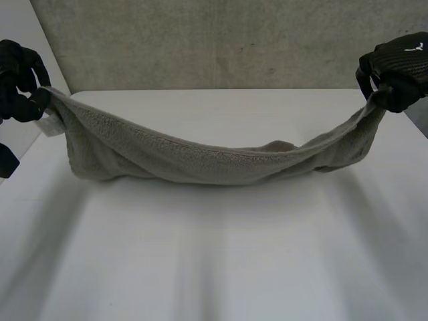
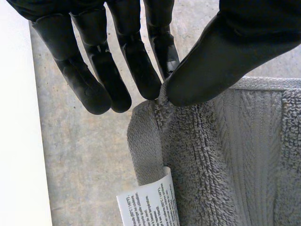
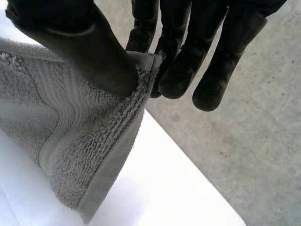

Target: Fold the towel.

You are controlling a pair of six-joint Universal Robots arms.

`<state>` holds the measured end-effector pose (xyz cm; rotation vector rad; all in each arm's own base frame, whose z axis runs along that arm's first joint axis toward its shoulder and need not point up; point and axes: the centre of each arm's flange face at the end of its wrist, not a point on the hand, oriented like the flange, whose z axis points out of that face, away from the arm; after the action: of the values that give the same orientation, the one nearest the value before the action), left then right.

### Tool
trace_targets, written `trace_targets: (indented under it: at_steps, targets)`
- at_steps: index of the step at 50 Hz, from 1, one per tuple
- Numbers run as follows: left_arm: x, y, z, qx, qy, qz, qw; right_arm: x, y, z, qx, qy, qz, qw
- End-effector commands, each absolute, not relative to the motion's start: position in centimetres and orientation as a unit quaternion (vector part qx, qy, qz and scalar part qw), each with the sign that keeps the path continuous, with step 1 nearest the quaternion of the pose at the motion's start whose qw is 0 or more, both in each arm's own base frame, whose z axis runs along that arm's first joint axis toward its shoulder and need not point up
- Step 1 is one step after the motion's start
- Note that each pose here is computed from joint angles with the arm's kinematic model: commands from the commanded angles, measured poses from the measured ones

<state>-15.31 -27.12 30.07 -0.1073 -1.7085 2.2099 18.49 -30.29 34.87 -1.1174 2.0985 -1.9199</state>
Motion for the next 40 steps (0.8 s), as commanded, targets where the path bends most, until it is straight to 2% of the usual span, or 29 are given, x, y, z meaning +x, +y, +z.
trace_targets:
  at_steps: [1, 2, 4, 5, 7, 9, 10, 12, 13, 15, 18, 20, 21, 23, 24, 25, 26, 28, 29, 31, 33, 37, 40]
  targets:
    - [-15.1, -28.7, 28.6, -0.035, -0.623, 0.764, 0.165, 18.4, -31.7, 32.7, -0.367, 0.709, -0.6, 0.051]
    - [-15.1, -28.7, 28.5, -0.035, -0.623, 0.764, 0.165, 18.4, -31.7, 32.7, -0.367, 0.709, -0.6, 0.051]
    - [-15.1, -30.3, 26.4, -0.032, -0.652, 0.74, 0.162, 18.6, -32.8, 30.4, -0.376, 0.726, -0.574, 0.051]
    - [-15.1, -30.4, 26.4, -0.032, -0.652, 0.74, 0.162, 18.6, -32.8, 30.4, -0.376, 0.726, -0.574, 0.051]
    - [-15.2, -31.3, 25.4, -0.035, -0.665, 0.728, 0.159, 18.8, -33.9, 28.3, -0.396, 0.732, -0.553, 0.038]
    - [-15.7, -32.9, 22.7, -0.047, -0.7, 0.696, 0.152, 19.2, -34.4, 27.0, -0.41, 0.735, -0.54, 0.031]
    - [-15.7, -32.9, 22.6, -0.047, -0.7, 0.696, 0.152, 19.2, -34.4, 27.0, -0.41, 0.735, -0.54, 0.031]
    - [-17.1, -34.7, 20.7, -0.07, -0.723, 0.672, 0.147, 20.8, -35.3, 24.6, -0.44, 0.733, -0.518, 0.016]
    - [-17.1, -34.7, 20.7, -0.07, -0.723, 0.672, 0.147, 20.8, -35.3, 24.6, -0.44, 0.733, -0.518, 0.016]
    - [-19.0, -36.4, 19.9, -0.101, -0.735, 0.655, 0.143, 23.2, -36.2, 24.4, -0.462, 0.711, -0.53, -0.018]
    - [-19.8, -37.4, 20.6, -0.11, -0.732, 0.658, 0.136, 24.2, -36.9, 25.3, -0.465, 0.693, -0.551, -0.034]
    - [-20.8, -39.3, 24.8, -0.109, -0.696, 0.698, 0.125, 26.1, -38.4, 29.7, -0.446, 0.629, -0.634, -0.059]
    - [-20.8, -39.3, 24.8, -0.109, -0.696, 0.699, 0.125, 26.1, -38.4, 29.7, -0.445, 0.629, -0.635, -0.059]
    - [-21.6, -40.5, 31.2, -0.104, -0.621, 0.766, 0.126, 27.4, -39.1, 37.0, -0.385, 0.522, -0.758, -0.066]
    - [-21.6, -40.5, 31.2, -0.104, -0.621, 0.767, 0.126, 27.4, -39.1, 37.0, -0.385, 0.522, -0.758, -0.065]
    - [-22.4, -40.4, 34.8, -0.109, -0.572, 0.802, 0.133, 28.1, -38.7, 40.5, -0.341, 0.47, -0.813, -0.042]
    - [-22.4, -40.3, 34.8, -0.109, -0.572, 0.802, 0.133, 28.1, -38.7, 40.5, -0.341, 0.469, -0.813, -0.042]
    - [-22.8, -39.4, 41.8, -0.102, -0.461, 0.87, 0.138, 27.5, -38.3, 45.4, -0.255, 0.4, -0.88, 0.023]
    - [-22.8, -39.4, 41.8, -0.102, -0.461, 0.871, 0.138, 27.5, -38.3, 45.5, -0.254, 0.4, -0.88, 0.023]
    - [-22.6, -38.1, 46.1, -0.092, -0.374, 0.911, 0.149, 26.6, -38.0, 47.8, -0.212, 0.369, -0.902, 0.073]
    - [-22.4, -37.7, 47.2, -0.084, -0.346, 0.921, 0.155, 26.2, -37.8, 48.3, -0.208, 0.367, -0.903, 0.077]
    - [-22.0, -37.7, 47.8, -0.067, -0.326, 0.93, 0.16, 26.1, -38.0, 47.5, -0.222, 0.386, -0.893, 0.071]
    - [-21.4, -38.6, 46.2, -0.056, -0.351, 0.922, 0.153, 26.4, -38.4, 45.7, -0.246, 0.416, -0.873, 0.065]
